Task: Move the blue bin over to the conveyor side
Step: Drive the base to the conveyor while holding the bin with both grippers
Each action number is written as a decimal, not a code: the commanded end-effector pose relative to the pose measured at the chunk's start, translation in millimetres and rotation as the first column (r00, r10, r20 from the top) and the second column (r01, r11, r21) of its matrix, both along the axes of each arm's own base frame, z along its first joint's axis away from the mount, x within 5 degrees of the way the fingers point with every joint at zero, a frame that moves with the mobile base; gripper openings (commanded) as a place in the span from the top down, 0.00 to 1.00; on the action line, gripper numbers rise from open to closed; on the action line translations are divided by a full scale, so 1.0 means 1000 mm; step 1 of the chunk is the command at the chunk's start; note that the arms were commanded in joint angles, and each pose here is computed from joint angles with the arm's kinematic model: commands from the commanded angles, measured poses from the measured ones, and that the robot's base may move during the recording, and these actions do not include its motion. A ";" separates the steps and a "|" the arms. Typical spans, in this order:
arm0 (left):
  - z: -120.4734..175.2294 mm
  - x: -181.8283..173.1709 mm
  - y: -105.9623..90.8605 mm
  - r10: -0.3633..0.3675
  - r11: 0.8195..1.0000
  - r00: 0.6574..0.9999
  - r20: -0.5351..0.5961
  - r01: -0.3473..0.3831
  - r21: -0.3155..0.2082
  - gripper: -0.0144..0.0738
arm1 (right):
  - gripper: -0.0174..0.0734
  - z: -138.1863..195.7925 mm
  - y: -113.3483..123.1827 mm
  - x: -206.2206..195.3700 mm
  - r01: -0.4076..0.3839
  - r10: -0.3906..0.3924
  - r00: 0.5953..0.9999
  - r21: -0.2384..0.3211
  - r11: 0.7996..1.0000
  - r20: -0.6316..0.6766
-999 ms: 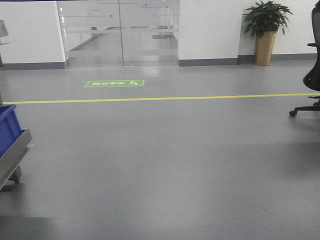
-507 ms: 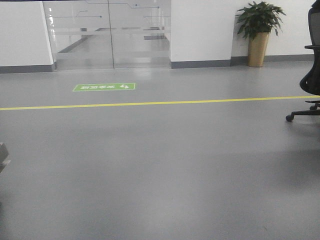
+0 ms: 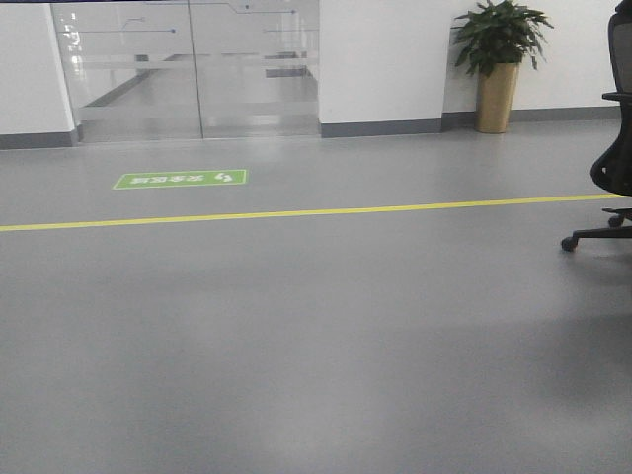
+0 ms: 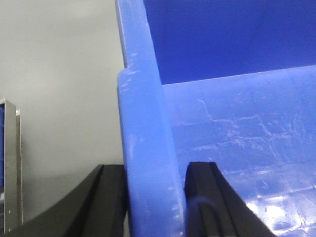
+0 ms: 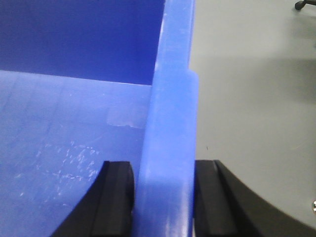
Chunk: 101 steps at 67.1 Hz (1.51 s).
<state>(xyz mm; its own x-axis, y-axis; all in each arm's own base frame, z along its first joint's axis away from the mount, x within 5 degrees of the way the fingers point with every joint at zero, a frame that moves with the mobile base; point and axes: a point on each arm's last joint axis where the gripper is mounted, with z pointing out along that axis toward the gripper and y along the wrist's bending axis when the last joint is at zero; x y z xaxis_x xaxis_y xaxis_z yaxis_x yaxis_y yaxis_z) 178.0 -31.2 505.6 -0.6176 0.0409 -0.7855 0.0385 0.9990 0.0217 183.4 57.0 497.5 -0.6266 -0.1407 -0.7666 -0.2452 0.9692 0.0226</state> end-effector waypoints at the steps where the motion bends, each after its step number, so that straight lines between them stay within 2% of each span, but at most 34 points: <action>1: 0.015 -0.004 -0.004 -0.051 0.998 0.991 0.122 0.055 -0.033 0.86 | 0.89 0.017 0.001 -0.002 -0.030 0.023 0.989 0.043 0.999 0.146; 87: 0.015 -0.004 -0.004 -0.051 0.998 0.991 0.122 0.055 -0.033 0.86 | 0.89 0.017 0.001 -0.002 -0.030 0.023 0.989 0.044 0.999 0.149; 101: 0.015 -0.004 -0.003 -0.041 0.999 0.991 0.126 0.044 -0.019 0.86 | 0.89 0.017 0.001 -0.002 -0.030 0.023 0.989 0.044 0.999 0.149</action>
<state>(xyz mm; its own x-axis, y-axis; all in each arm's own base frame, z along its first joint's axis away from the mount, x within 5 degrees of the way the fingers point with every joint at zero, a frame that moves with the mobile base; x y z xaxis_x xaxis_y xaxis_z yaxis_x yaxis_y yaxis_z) 178.1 -30.5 505.7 -0.6164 0.0429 -0.7863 0.0338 0.9990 0.0280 184.2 57.7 498.4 -0.6167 -0.1367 -0.7752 -0.2483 0.9683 0.0267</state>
